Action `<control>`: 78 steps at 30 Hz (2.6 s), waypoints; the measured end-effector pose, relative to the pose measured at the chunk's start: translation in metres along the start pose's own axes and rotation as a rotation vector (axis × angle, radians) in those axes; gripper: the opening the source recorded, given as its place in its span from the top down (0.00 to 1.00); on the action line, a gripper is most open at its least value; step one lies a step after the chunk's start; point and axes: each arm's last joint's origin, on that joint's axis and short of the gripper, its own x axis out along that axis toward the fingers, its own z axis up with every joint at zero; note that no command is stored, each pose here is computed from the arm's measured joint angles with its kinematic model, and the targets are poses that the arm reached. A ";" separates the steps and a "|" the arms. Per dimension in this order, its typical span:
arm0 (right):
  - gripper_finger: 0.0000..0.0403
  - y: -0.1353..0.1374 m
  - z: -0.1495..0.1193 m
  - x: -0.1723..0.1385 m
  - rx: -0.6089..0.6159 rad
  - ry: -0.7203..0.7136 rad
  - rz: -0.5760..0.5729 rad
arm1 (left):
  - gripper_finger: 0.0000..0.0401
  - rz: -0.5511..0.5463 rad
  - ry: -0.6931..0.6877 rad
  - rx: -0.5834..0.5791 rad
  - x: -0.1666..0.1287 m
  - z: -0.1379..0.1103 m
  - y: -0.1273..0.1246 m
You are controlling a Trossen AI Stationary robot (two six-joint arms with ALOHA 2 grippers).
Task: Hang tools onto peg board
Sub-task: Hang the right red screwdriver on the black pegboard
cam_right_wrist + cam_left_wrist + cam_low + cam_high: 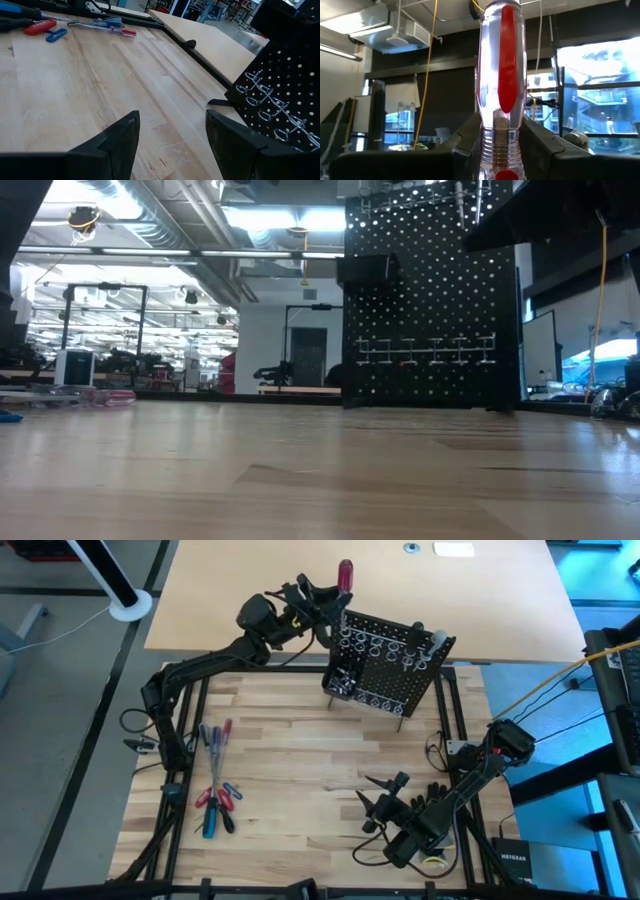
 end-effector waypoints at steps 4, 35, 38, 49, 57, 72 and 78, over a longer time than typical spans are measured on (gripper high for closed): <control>0.44 0.000 0.000 0.000 -0.001 0.000 0.000 | 0.78 -0.014 -0.010 0.029 0.001 0.001 -0.008; 0.44 0.000 0.000 0.000 -0.001 0.000 0.000 | 0.78 -0.018 0.023 0.014 -0.010 -0.024 -0.019; 0.44 0.000 0.000 0.000 -0.001 0.001 0.000 | 0.78 -0.020 -0.001 -0.008 -0.014 -0.030 -0.020; 0.44 0.000 0.000 0.000 -0.002 0.007 0.004 | 0.78 -0.017 0.090 -0.029 -0.025 -0.056 -0.022; 0.44 0.000 0.000 0.000 0.000 0.006 0.004 | 0.78 -0.017 0.127 -0.013 -0.031 -0.068 -0.022; 0.44 0.000 0.000 0.000 -0.001 0.013 0.008 | 0.78 0.023 0.120 -0.062 -0.031 -0.068 -0.018; 0.44 0.000 -0.001 0.000 0.000 0.022 0.014 | 0.79 0.020 0.106 -0.028 -0.031 -0.067 -0.019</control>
